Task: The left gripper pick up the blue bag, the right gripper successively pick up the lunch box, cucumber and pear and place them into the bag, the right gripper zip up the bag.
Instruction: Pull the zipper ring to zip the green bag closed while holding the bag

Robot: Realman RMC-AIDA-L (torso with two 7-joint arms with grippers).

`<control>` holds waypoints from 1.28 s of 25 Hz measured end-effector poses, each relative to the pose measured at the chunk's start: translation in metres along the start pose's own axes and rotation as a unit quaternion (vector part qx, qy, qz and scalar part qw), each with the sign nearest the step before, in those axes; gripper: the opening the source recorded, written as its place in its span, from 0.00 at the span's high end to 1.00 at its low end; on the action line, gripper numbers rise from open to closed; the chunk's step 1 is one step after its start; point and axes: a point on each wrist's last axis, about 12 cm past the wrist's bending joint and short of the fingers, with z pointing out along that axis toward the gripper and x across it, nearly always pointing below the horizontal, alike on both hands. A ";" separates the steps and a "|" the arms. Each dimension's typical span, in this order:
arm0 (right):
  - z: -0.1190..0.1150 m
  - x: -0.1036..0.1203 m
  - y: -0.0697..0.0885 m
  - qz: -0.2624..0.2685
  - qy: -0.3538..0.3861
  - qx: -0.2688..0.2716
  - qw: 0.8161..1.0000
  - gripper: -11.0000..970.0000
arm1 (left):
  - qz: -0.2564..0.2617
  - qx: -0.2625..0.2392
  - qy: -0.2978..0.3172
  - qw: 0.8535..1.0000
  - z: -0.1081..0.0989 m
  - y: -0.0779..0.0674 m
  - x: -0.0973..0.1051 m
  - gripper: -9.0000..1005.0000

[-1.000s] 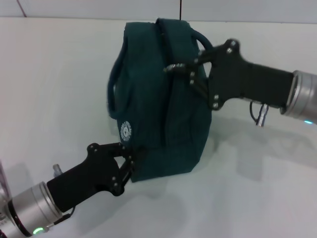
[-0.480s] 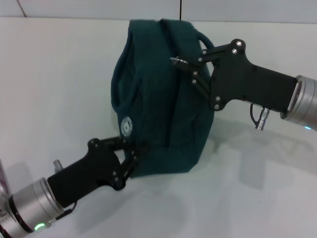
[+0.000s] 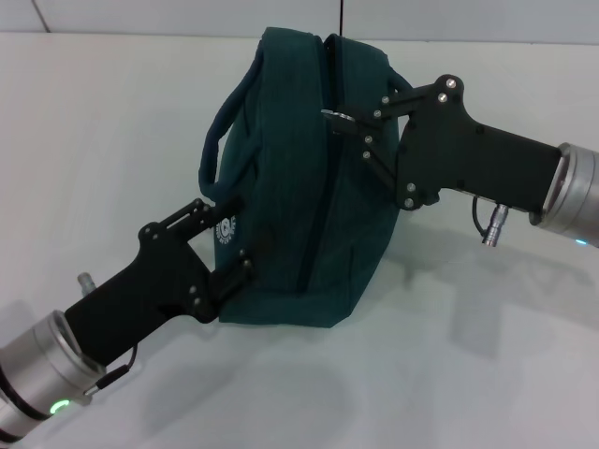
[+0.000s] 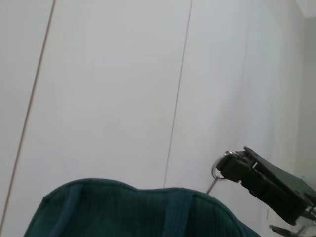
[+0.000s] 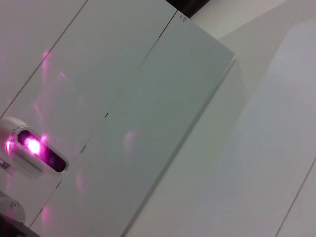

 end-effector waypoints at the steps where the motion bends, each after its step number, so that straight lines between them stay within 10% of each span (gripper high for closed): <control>1: 0.000 0.000 0.000 0.000 0.000 0.000 1.000 0.97 | -0.001 -0.001 -0.001 1.000 0.001 0.000 0.000 0.61; 16: 0.001 0.001 0.000 -0.012 0.004 -0.001 1.000 0.97 | -0.035 -0.004 -0.029 0.999 0.021 0.011 -0.009 0.22; 27: 0.000 0.001 -0.002 -0.012 0.003 0.007 1.000 0.97 | -0.037 -0.023 -0.015 0.999 0.023 0.016 -0.005 0.27; 32: 0.002 0.000 -0.003 -0.013 0.001 0.005 1.000 0.97 | -0.034 -0.031 -0.013 0.999 0.023 0.017 -0.004 0.47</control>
